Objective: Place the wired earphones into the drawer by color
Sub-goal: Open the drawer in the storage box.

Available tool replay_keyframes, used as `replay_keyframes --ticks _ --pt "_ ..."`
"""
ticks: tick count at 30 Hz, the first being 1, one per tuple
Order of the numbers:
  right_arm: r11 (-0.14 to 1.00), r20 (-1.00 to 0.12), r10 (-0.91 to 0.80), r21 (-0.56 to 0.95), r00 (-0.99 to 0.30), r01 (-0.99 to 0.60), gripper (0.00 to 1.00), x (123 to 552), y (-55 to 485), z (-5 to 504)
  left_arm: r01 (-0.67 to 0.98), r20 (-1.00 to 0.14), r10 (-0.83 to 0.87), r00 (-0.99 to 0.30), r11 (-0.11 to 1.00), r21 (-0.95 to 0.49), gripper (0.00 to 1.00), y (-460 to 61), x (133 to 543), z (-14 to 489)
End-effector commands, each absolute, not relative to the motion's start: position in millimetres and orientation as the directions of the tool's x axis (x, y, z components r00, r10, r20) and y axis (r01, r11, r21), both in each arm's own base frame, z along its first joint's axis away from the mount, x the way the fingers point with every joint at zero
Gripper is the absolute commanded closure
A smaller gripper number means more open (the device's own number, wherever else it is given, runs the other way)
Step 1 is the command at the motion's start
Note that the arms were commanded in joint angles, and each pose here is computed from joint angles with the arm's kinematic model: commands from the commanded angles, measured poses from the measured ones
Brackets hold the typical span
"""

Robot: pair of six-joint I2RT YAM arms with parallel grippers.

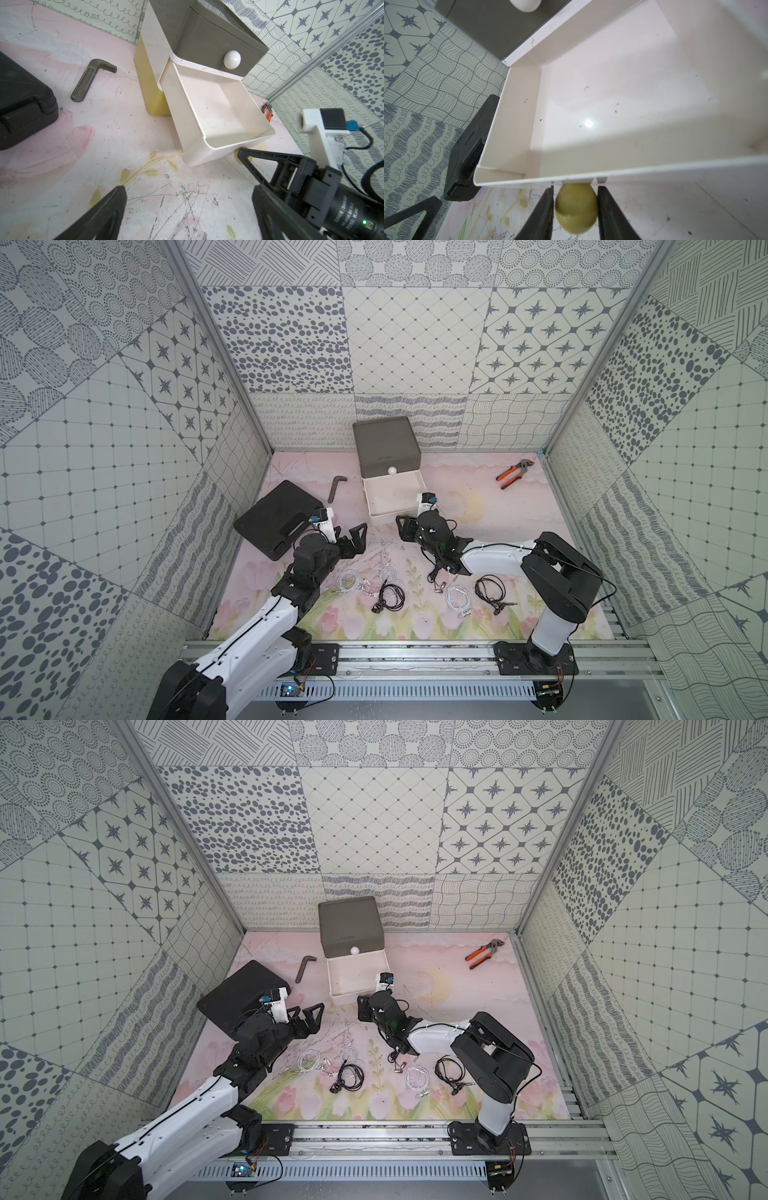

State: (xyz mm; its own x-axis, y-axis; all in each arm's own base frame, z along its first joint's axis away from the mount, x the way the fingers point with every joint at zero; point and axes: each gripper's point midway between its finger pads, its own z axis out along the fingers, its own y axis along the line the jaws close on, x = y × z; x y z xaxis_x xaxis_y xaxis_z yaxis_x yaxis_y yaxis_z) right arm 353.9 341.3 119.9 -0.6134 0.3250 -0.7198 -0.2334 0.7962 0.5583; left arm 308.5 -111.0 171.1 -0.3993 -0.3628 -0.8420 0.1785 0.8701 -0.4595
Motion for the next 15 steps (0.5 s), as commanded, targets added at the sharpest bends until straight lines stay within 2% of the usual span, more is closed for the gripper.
replay_keyframes --ticks 1,8,15 --pt "0.786 -0.728 0.343 0.569 -0.594 -0.242 0.50 353.9 341.0 136.8 0.203 -0.864 -0.355 -0.357 0.873 -0.443 0.01 -111.7 311.6 182.1" --pt "0.797 -0.730 0.313 0.550 -0.607 -0.251 0.35 342.9 332.1 145.0 0.266 -0.858 -0.349 -0.377 0.846 -0.461 0.01 -124.8 310.6 185.4" --pt "0.866 -0.717 0.221 0.457 -0.660 -0.206 0.27 320.0 298.8 139.3 0.313 -0.841 -0.339 -0.422 0.815 -0.487 0.01 -140.0 313.8 182.7"
